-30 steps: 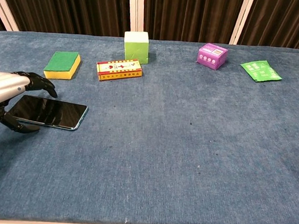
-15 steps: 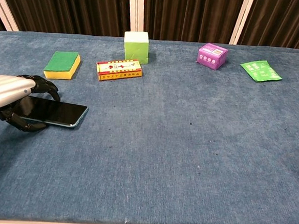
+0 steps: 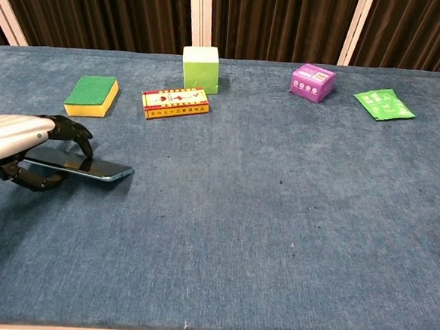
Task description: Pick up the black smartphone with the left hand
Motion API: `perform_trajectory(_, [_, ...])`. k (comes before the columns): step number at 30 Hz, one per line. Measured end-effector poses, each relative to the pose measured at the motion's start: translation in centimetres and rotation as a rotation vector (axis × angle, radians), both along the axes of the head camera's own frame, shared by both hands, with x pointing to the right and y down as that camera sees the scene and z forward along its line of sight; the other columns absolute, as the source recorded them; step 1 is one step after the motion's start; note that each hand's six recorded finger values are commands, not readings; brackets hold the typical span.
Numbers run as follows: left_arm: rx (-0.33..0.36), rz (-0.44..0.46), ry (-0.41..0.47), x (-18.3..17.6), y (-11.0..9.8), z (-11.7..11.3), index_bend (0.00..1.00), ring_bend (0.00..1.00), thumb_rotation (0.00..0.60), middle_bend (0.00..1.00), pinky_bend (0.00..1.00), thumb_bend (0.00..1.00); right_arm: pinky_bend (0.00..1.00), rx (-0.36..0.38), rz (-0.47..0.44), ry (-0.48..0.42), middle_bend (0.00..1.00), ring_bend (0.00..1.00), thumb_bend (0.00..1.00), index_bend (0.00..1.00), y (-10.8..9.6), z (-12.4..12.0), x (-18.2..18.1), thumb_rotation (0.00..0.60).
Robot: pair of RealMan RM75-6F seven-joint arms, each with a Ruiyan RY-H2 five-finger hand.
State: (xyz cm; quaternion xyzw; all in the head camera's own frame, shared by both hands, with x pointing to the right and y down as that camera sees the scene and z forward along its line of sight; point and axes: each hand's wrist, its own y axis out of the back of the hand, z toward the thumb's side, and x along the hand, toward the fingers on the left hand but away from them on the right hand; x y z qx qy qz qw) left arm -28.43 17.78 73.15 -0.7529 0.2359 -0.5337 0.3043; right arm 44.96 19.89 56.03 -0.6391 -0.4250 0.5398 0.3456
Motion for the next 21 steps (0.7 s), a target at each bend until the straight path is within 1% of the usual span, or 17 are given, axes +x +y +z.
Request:
perform_trajectory(5, [-0.045, 0.039, 0.019, 0.7, 0.4, -1.5, 0.51, 0.06, 0.6, 0.14, 0.04, 0.56, 0.0, -0.001, 0.003, -0.001, 0.0, 0.0, 0.15, 0.0, 0.1, 0.0, 0.1, 0.6])
perform_trajectory(8, [-0.062, 0.067, 0.008, 1.1, 0.2, -2.1, 0.51, 0.07, 0.6, 0.16, 0.04, 0.56, 0.0, 0.0, 0.005, -0.002, 0.0, 0.0, 0.15, 0.0, 0.2, 0.0, 0.2, 0.6])
perform_trajectory(15, [-0.06, 0.128, -0.035, 2.4, -1.2, -2.2, 0.35, 0.07, 0.6, 0.16, 0.04, 0.56, 0.0, 0.0, 0.015, -0.004, 0.0, 0.0, 0.15, 0.0, 0.5, 0.0, 0.6, 0.6])
perform_trajectory(17, [-0.061, 0.135, -0.041, 2.8, -1.7, -2.1, 0.33, 0.07, 0.6, 0.16, 0.04, 0.55, 0.0, 0.001, 0.019, -0.005, 0.0, 0.0, 0.15, 0.0, 0.6, 0.0, 0.8, 0.6])
perform_trajectory(21, [-0.065, 0.137, -0.045, 3.4, -2.4, -2.0, 0.32, 0.07, 0.6, 0.16, 0.04, 0.55, 0.0, 0.0, 0.028, -0.006, 0.0, 0.0, 0.15, 0.0, 0.8, 0.0, 1.1, 0.6])
